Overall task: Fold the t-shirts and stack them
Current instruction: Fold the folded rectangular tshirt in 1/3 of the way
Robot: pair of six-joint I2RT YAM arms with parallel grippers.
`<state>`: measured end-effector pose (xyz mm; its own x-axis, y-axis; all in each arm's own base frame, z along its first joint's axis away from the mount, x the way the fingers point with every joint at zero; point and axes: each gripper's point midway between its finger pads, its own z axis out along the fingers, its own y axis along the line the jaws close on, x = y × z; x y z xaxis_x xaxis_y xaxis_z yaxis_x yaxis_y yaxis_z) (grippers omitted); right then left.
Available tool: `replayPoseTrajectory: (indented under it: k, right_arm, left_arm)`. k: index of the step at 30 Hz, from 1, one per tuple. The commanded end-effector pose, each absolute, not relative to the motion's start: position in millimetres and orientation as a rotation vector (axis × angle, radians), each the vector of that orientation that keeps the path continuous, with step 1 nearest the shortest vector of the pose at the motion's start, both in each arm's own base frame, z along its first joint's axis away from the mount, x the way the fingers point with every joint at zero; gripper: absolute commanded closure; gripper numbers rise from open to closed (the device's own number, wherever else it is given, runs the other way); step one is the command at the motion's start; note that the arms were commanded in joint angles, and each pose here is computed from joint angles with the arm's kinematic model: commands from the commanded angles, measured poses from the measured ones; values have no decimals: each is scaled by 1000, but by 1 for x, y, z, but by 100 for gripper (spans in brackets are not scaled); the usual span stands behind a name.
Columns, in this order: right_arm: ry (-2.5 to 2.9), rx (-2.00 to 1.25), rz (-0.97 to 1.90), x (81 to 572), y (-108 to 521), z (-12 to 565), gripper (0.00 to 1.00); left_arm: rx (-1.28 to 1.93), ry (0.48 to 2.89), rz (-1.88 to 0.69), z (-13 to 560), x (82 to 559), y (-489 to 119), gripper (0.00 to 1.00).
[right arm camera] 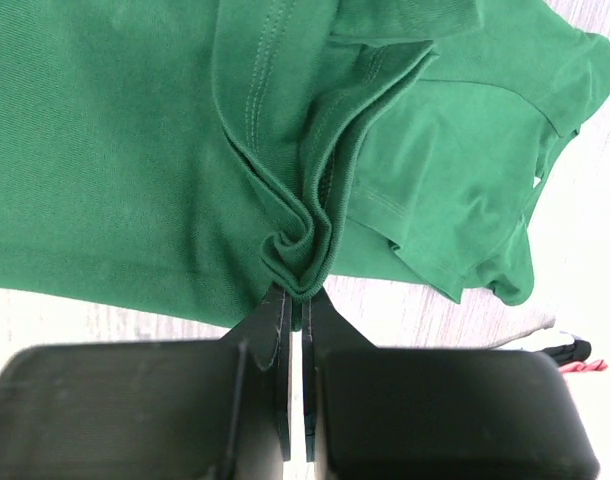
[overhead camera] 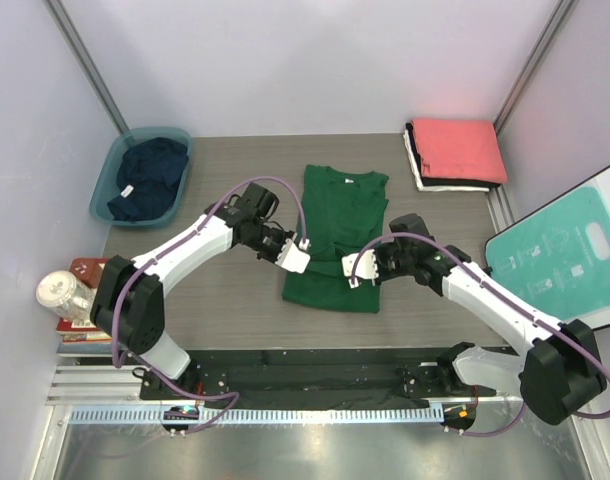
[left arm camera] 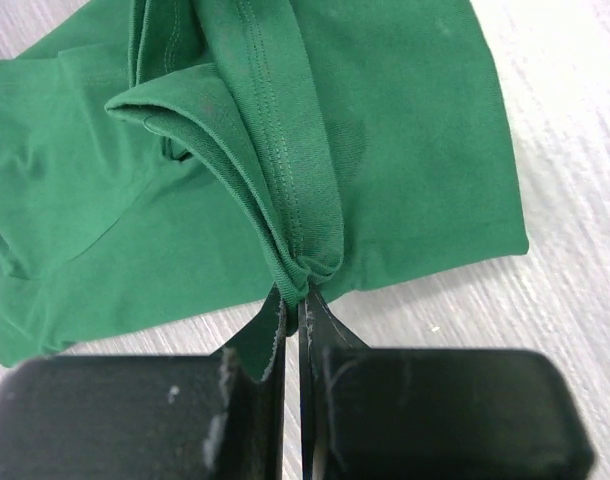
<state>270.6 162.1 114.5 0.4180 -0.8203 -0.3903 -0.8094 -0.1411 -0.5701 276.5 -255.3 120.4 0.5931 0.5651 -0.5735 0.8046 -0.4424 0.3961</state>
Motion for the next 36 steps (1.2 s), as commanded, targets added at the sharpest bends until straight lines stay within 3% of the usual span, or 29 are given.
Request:
replayPoseTrajectory:
  k: [1, 28, 30, 31, 32, 33, 34, 35, 36]
  right_arm:
    - [1280, -1900, -47, 294, 173, 139, 99]
    - [1357, -1829, -147, 361, 163, 109, 99]
    - [1370, -1799, -202, 374, 159, 109, 86]
    - [1371, -1781, -243, 380, 156, 111, 69]
    - [1334, -1719, -314, 394, 156, 120, 61]
    - [1332, -1684, -358, 401, 153, 123, 55]
    - [1364, -1645, -435, 407, 142, 120, 42]
    - [1328, -1554, -492, 420, 142, 138, 34]
    - [1345, -1511, -524, 425, 138, 142, 31]
  left_arm:
    - [2121, 1008, -459, 136, 297, -270, 100]
    - [2073, 1042, -437, 111, 351, -275, 100]
    - [2056, 1065, -425, 109, 358, -274, 99]
    - [2044, 1083, -412, 108, 362, -273, 94]
    - [2012, 1084, -374, 110, 372, -276, 74]
    - [1949, 1157, -373, 111, 380, -275, 64]
    - [1881, 1142, -273, 124, 403, -278, 49]
    - [1827, 1173, -240, 123, 411, -276, 43]
    - [1721, 1257, -225, 126, 422, -274, 40]
